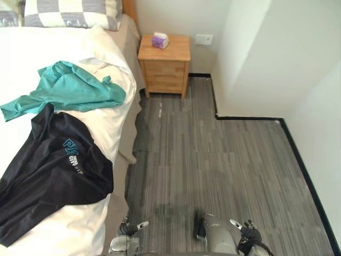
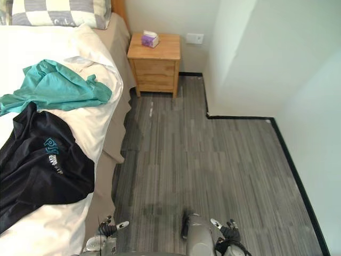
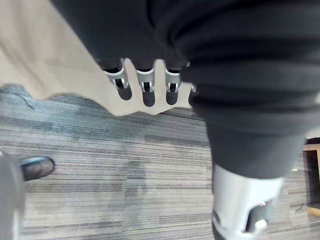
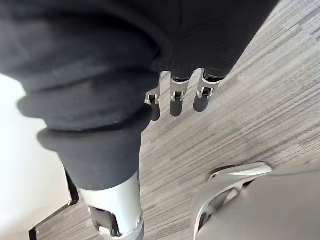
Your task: Tidy the bed and pick cloth on bed and put in laundry
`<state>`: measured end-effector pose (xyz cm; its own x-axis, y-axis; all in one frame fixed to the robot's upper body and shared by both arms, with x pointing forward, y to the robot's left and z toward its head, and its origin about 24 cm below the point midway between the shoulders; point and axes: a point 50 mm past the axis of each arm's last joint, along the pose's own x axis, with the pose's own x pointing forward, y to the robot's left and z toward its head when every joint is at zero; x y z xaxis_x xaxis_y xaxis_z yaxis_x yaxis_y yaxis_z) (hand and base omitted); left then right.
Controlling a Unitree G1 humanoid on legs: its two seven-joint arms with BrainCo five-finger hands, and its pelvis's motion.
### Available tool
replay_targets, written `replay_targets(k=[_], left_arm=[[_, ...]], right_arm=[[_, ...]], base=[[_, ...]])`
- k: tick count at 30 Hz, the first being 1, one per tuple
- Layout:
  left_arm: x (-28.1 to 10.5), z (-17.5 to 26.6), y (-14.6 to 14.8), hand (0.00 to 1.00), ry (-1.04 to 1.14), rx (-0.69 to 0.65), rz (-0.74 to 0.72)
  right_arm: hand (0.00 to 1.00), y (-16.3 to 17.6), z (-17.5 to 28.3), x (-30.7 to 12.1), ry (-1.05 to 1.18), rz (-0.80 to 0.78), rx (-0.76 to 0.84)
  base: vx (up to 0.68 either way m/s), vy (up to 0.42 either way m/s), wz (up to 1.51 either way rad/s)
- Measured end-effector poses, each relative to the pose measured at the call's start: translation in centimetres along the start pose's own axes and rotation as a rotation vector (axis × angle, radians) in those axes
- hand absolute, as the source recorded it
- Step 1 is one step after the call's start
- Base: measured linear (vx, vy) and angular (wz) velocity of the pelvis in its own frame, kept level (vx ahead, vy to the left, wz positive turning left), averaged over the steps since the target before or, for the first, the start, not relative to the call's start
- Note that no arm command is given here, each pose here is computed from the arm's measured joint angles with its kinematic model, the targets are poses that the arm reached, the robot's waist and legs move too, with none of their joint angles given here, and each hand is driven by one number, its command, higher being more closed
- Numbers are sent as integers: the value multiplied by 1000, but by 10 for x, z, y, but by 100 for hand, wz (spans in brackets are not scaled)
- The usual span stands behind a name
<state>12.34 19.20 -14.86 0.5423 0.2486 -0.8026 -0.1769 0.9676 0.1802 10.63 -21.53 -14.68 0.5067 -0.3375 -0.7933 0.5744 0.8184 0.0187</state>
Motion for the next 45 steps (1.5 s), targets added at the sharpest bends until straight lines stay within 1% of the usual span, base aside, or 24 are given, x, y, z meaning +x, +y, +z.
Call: replay_targets(k=[2, 4, 6, 7, 8, 10, 11, 13, 15, 18, 21, 23, 26, 29, 31, 34, 36, 37, 39, 41, 45], left_arm=[[-5, -17, -2, 0, 51, -47, 13], [-11, -25, -16, 0, 79, -96, -8], [-11, -19, -21, 0, 50, -115, -22], [-10, -15, -19, 0, 32, -126, -20], [-10, -11, -15, 0, 14, -142, -4], [-8, -2, -6, 0, -27, -135, 18], [-8, -1, -5, 0, -37, -133, 20], [-8, 6, -5, 0, -75, -134, 16], [-7, 11, -9, 0, -96, -122, -2], [-6, 11, -9, 0, -89, -128, -4], [-4, 7, 1, 0, -70, -121, 19], [-4, 5, 7, 0, -58, -126, 37], [-3, -5, 16, 0, 1, -93, 52], [-3, -10, 17, 0, 25, -97, 55], [-4, -12, 17, 0, 33, -129, 56], [-4, -10, 16, 0, 23, -145, 51], [0, 0, 19, 0, -9, -142, 53], [-1, -1, 11, 0, 0, -159, 36], [-6, -16, 14, 0, 38, -247, 76], [-9, -25, 20, 0, 62, -281, 107], [-10, -26, 9, 0, 73, -325, 90]], right_arm=[[0, -5, 1, 0, -4, -10, 0], [0, -13, 6, 1, -20, -25, 2], [0, -15, 8, 0, -24, -32, 5], [0, -15, 8, -1, -28, -34, -1], [0, -13, 7, -1, -27, -28, -14], [0, -5, 2, -3, -15, 9, -58], [0, -3, 1, -3, -10, 18, -68], [0, 11, -2, -1, 12, 67, -108], [0, 18, 2, 2, 20, 84, -147], [0, 24, 3, 3, 19, 100, -159], [0, 31, -5, 1, 47, 116, -159], [0, 28, -20, -3, 97, 101, -167], [0, 20, -20, -2, 95, 82, -181], [0, 15, -19, -3, 85, 74, -176], [0, 15, -11, -1, 59, 70, -170], [0, 14, -11, -1, 59, 65, -166], [0, 15, -14, -1, 73, 51, -123], [0, 11, -8, 2, 61, 34, -115], [0, 10, -8, 1, 54, 25, -89], [0, 10, -5, 1, 40, 32, -97], [0, 11, -8, 0, 46, 38, -101]], base=[[651, -416, 8], [678, -542, -3], [598, -451, -6], [614, -364, -16], [721, -396, -10], [600, -322, 6], [516, -245, 11], [494, -158, 15], [624, -87, 25], [659, -34, 30], [816, 23, 62], [747, 101, 133], [651, -56, 175], [575, -232, 176], [496, -418, 195], [338, -454, 199], [283, -572, 292], [259, -601, 215], [187, -442, 128], [94, -282, 96], [26, -161, 76]])
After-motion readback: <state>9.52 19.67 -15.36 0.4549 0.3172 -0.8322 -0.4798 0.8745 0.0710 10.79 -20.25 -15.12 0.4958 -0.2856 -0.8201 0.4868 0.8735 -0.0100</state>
